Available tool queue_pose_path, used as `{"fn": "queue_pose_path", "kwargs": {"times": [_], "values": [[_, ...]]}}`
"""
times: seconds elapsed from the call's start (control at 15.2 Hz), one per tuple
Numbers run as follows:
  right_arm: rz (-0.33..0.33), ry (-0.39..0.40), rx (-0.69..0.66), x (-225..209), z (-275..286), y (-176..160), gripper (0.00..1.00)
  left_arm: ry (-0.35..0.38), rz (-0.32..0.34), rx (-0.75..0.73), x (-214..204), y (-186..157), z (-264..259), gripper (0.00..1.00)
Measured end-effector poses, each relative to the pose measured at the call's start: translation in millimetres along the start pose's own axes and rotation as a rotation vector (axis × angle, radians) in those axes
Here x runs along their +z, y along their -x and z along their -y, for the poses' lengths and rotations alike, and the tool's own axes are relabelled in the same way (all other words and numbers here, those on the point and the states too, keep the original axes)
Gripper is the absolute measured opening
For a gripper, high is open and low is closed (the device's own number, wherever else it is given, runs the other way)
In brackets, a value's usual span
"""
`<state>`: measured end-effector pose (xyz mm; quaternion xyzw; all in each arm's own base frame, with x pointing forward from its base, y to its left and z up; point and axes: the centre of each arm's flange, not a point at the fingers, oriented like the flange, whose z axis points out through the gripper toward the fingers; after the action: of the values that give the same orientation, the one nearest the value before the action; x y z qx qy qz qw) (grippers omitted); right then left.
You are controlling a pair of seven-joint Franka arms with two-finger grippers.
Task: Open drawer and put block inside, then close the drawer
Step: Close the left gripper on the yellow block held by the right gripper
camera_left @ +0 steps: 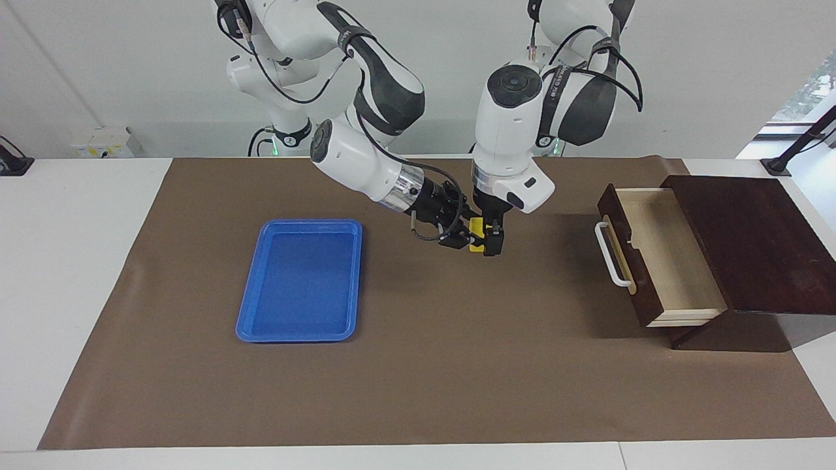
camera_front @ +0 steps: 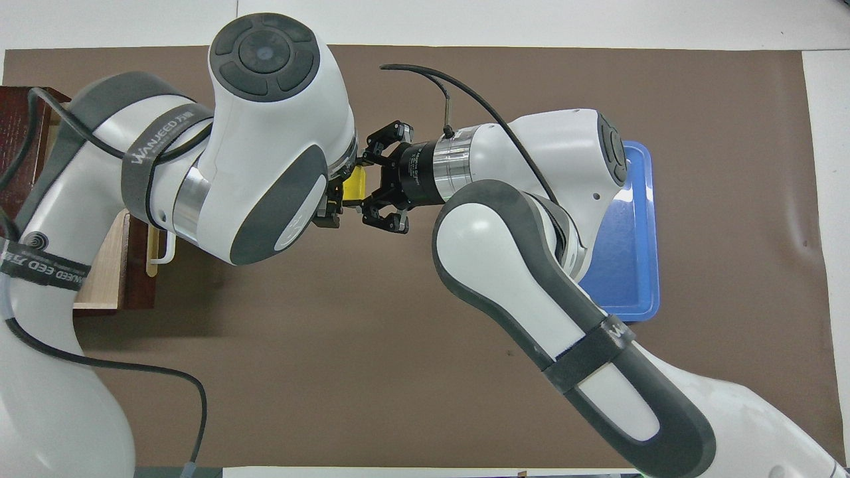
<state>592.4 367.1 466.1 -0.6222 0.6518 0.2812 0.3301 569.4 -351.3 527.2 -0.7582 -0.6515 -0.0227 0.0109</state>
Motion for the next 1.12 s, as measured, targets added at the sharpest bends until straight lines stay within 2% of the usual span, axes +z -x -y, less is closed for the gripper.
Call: {"fn": "queue_pose_path", "kwargs": {"times": [0.33, 0.79, 0.85, 0.92, 1.05, 1.12], "values": [[0.0, 0.0, 0.0, 0.0, 0.0, 0.0, 0.55, -0.003, -0.006, -0.007, -1.7, -4.0, -2.4, 0.9], [0.0, 0.0, 0.0, 0.0, 0.0, 0.0, 0.55, -0.006, -0.009, -0.01, -2.0, -5.8, -3.0, 0.84], [0.0, 0.0, 0.0, 0.0, 0.0, 0.0, 0.55, -0.006, -0.009, -0.01, -2.1, -5.8, -3.0, 0.78], [0.0, 0.0, 0.0, 0.0, 0.0, 0.0, 0.55, -0.006, -0.009, -0.01, -2.2, -5.8, -3.1, 0.78], [0.0, -0.013, 0.004, -0.8, 2.1, -1.3, 0.55, -0.01, -0.011, -0.007, -2.2, -5.0, -2.0, 0.58], [0.0, -0.013, 0.008, -0.9, 2.4, -1.4, 0.55, -0.009, -0.012, -0.003, -2.2, -4.8, -2.1, 0.56]]}}
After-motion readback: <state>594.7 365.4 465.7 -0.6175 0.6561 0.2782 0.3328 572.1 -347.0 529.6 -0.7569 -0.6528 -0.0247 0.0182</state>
